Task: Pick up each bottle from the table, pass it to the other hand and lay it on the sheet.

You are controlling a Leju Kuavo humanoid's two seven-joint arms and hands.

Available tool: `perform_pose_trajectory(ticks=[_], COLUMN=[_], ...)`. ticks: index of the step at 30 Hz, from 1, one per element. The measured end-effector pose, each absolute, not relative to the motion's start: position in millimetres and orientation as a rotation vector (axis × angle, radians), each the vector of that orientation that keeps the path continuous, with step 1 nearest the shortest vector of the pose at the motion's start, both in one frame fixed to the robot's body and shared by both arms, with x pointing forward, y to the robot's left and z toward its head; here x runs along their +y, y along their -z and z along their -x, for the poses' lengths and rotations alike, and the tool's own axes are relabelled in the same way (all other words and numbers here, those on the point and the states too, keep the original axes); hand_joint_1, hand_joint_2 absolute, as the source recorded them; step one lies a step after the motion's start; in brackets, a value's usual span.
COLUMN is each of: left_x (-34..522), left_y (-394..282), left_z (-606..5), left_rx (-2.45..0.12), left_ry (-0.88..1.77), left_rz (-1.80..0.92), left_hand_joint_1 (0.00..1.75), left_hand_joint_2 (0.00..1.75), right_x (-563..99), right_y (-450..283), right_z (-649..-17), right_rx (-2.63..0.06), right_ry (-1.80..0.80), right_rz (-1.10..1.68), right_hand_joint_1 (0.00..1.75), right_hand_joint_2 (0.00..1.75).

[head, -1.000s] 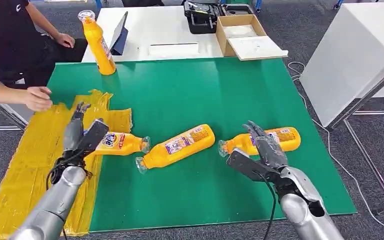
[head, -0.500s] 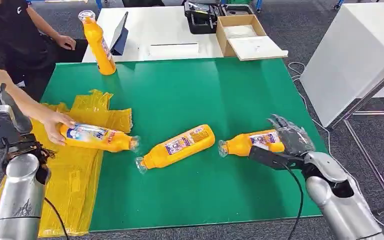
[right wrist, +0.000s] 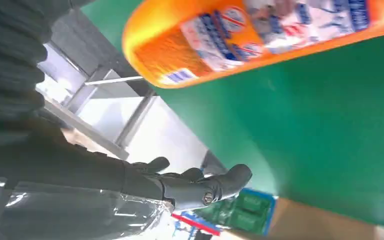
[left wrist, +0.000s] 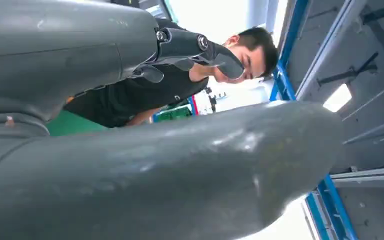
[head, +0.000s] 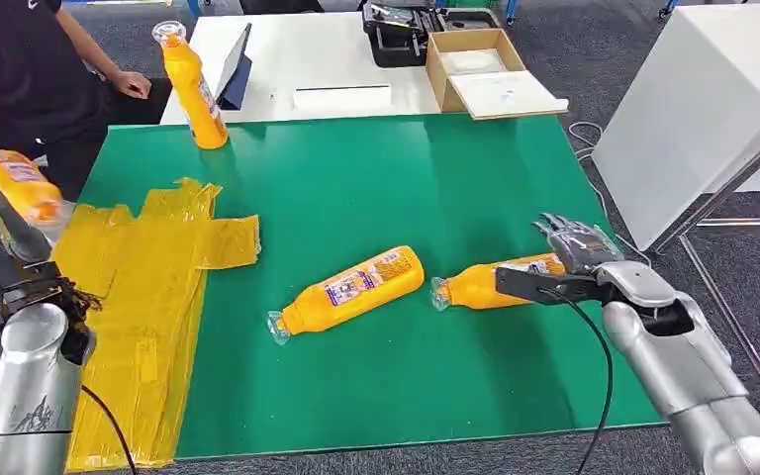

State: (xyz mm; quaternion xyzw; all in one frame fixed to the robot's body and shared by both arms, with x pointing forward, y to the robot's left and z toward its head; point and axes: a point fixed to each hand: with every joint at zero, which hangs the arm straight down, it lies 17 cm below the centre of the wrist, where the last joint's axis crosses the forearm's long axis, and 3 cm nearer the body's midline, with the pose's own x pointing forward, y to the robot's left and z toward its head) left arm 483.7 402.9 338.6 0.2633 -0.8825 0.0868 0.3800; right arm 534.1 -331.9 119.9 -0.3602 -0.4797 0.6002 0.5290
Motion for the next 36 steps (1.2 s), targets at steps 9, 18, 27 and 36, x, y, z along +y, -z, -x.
perform_pose_trajectory(ticks=[9, 18, 27, 36], left_x=[408, 410, 436, 454], left_y=[-334, -334, -332, -322], left_z=[-480, -478, -469, -469], left_rx=[-2.248, -2.250, -2.263, -2.251], left_ry=[-0.204, -0.209, -0.272, -0.306], left_rz=[-0.693, -0.694, -0.716, -0.725], left_hand_joint_1=[0.00, 0.00, 0.00, 0.00], left_hand_joint_2=[0.00, 0.00, 0.00, 0.00], right_x=[-324, -316, -298, -327], right_y=[-111, -106, -89, -63], right_z=[-550, -551, -559, -543], right_rx=[-1.103, -1.094, -0.986, -0.864], right_ry=[-1.466, -1.501, -1.730, -1.800], right_rz=[0.836, 0.794, 0.622, 0.574], right_hand_joint_1=[0.00, 0.00, 0.00, 0.00], right_hand_joint_2=[1.75, 1.75, 1.75, 1.75])
